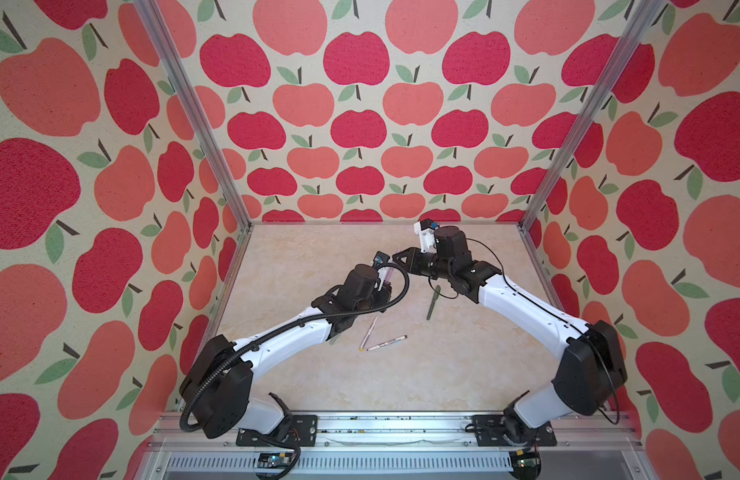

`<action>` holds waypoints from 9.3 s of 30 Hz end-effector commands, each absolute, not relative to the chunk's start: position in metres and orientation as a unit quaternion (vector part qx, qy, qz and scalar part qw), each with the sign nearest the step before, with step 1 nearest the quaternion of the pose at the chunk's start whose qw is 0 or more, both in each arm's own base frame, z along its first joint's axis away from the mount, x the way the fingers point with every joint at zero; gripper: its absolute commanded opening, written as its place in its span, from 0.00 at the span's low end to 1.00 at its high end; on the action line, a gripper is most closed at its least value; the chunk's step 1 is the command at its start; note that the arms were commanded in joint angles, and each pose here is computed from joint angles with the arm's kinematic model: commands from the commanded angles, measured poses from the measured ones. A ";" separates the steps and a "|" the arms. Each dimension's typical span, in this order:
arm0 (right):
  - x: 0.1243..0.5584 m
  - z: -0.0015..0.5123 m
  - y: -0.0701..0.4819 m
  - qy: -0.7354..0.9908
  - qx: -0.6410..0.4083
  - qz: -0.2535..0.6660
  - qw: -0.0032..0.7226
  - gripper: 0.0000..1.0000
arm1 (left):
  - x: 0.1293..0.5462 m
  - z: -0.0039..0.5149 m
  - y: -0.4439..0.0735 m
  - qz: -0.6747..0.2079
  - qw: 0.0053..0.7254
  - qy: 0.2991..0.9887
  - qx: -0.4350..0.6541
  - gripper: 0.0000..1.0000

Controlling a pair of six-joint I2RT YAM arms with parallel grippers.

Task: Insert the pens into the pen caps
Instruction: 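Open the right gripper off the pink cap and draw it back, then lower the capped pink pen with the left gripper and lay it beside the green pen, then move the right gripper over the white marker while the left gripper withdraws, then grasp the white marker with the right gripper and lift it, then raise the white marker upright toward the left gripper while the left gripper approaches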

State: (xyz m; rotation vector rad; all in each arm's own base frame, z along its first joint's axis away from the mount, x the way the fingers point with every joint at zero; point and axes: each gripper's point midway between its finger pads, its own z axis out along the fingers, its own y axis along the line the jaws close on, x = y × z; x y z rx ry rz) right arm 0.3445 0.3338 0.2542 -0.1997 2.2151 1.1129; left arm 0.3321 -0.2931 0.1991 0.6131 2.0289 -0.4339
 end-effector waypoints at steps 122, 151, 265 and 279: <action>0.333 0.235 0.164 0.859 0.076 0.371 0.346 0.52 | 0.326 0.013 -0.380 -0.137 0.143 0.971 0.135 0.20; 0.320 0.236 0.178 0.862 -0.006 0.357 0.360 0.55 | 0.343 0.182 -0.323 -0.142 0.393 0.896 0.149 0.50; 0.301 0.279 0.396 0.744 -0.241 0.576 0.238 0.05 | 0.262 0.254 -0.215 -0.478 0.409 0.767 0.126 0.90; 0.286 0.283 0.405 0.724 -0.257 0.597 0.231 0.05 | 0.278 0.257 -0.247 -0.506 0.393 0.756 0.135 0.80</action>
